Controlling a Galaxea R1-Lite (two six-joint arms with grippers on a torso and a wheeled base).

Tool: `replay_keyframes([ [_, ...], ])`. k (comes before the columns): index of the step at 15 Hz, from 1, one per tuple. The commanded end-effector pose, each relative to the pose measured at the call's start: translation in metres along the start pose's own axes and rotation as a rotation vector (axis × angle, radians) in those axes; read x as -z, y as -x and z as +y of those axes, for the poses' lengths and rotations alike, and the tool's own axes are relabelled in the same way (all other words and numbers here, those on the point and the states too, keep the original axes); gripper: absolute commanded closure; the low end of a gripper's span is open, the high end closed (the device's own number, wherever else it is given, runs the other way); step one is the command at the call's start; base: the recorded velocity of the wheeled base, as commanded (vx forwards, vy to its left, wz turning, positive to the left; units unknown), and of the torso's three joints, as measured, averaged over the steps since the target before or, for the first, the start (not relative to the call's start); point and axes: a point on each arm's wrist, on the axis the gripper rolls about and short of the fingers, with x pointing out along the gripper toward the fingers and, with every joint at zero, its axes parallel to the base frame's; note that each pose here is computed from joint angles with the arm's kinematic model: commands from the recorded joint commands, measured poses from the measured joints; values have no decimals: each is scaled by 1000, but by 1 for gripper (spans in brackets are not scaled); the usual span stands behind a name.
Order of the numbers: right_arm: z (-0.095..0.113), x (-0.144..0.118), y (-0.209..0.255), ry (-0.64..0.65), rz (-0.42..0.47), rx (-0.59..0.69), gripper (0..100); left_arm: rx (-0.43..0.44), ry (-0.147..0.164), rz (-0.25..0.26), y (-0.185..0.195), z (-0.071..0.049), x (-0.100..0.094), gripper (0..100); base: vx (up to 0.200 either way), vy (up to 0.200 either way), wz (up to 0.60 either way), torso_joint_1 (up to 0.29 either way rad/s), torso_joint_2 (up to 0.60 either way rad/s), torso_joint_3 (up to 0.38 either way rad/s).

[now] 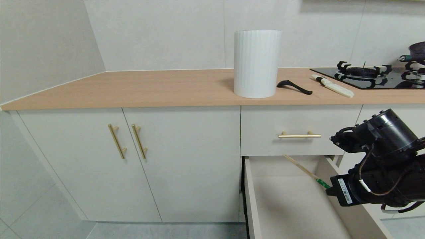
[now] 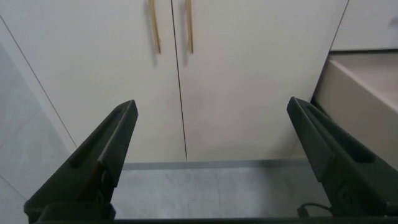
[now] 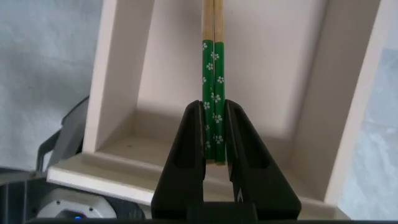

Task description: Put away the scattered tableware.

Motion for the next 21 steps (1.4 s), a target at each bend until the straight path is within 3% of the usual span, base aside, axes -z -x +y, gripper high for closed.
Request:
replay_keyframes([
  [1, 0, 0, -1, 2, 4, 1, 100, 0, 0, 0, 0, 0, 0, 0, 0, 0, 0, -46, 159, 119],
  [6, 4, -2, -17, 6, 32, 6, 100, 0, 0, 0, 0, 0, 0, 0, 0, 0, 0, -7, 30, 19],
  [11, 20, 8, -104, 39, 233, 59, 100, 0, 0, 0, 0, 0, 0, 0, 0, 0, 0, 0, 0, 0],
  [15, 27, 11, -163, -65, 206, 63, 100, 0, 0, 0, 0, 0, 0, 0, 0, 0, 0, 0, 0, 0],
  [21, 30, 20, -210, -79, 223, 71, 100, 0, 0, 0, 0, 0, 0, 0, 0, 0, 0, 0, 0, 0],
])
